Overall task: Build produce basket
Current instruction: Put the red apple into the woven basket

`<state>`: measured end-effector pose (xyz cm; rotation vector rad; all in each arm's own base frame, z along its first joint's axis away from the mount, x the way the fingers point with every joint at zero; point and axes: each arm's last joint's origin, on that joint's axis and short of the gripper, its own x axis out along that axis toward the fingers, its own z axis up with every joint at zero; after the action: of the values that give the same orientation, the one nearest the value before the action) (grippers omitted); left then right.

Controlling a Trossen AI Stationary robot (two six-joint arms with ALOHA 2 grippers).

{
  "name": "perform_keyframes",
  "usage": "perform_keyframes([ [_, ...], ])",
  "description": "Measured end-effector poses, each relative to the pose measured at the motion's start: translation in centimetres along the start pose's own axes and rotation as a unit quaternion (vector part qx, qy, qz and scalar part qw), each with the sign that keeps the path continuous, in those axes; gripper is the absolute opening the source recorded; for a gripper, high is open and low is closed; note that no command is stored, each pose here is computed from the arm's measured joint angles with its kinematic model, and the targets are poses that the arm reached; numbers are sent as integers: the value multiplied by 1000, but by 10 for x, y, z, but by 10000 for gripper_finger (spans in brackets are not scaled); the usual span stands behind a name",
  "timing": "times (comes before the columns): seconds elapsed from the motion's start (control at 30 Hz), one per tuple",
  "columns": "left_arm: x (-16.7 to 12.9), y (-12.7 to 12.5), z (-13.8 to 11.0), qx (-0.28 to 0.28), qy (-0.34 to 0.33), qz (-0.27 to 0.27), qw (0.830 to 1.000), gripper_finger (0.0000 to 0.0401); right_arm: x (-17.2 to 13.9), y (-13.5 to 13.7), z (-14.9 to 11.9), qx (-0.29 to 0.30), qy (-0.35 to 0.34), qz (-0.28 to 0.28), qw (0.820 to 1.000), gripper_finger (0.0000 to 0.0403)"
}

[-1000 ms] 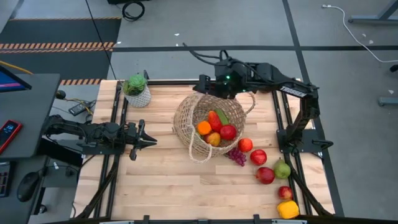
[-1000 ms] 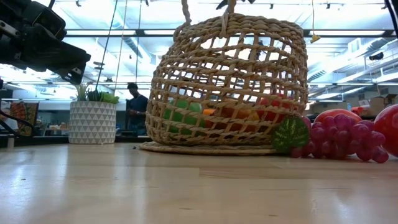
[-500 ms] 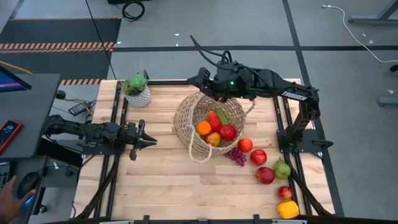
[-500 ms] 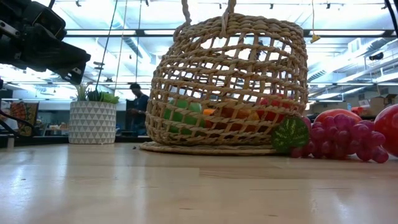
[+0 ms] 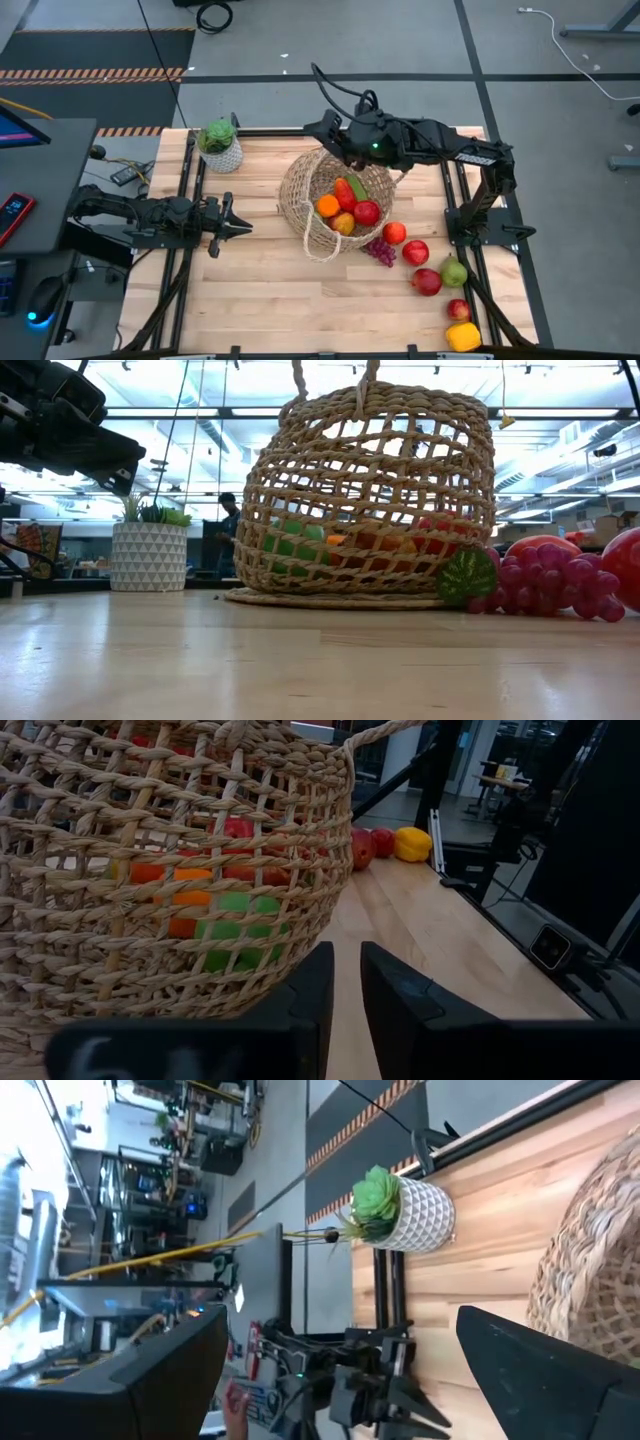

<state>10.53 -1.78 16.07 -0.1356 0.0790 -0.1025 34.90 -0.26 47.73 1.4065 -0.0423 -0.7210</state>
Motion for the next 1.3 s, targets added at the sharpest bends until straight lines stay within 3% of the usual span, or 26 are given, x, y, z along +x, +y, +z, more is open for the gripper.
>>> perform_keyframes([
  [0.3,0,0,0,0,0,0,1000,59,-1,4,-2,35,-7,19,999,395],
  [1.3,0,0,0,0,0,0,1000,57,-4,13,-5,45,-16,64,997,395],
])
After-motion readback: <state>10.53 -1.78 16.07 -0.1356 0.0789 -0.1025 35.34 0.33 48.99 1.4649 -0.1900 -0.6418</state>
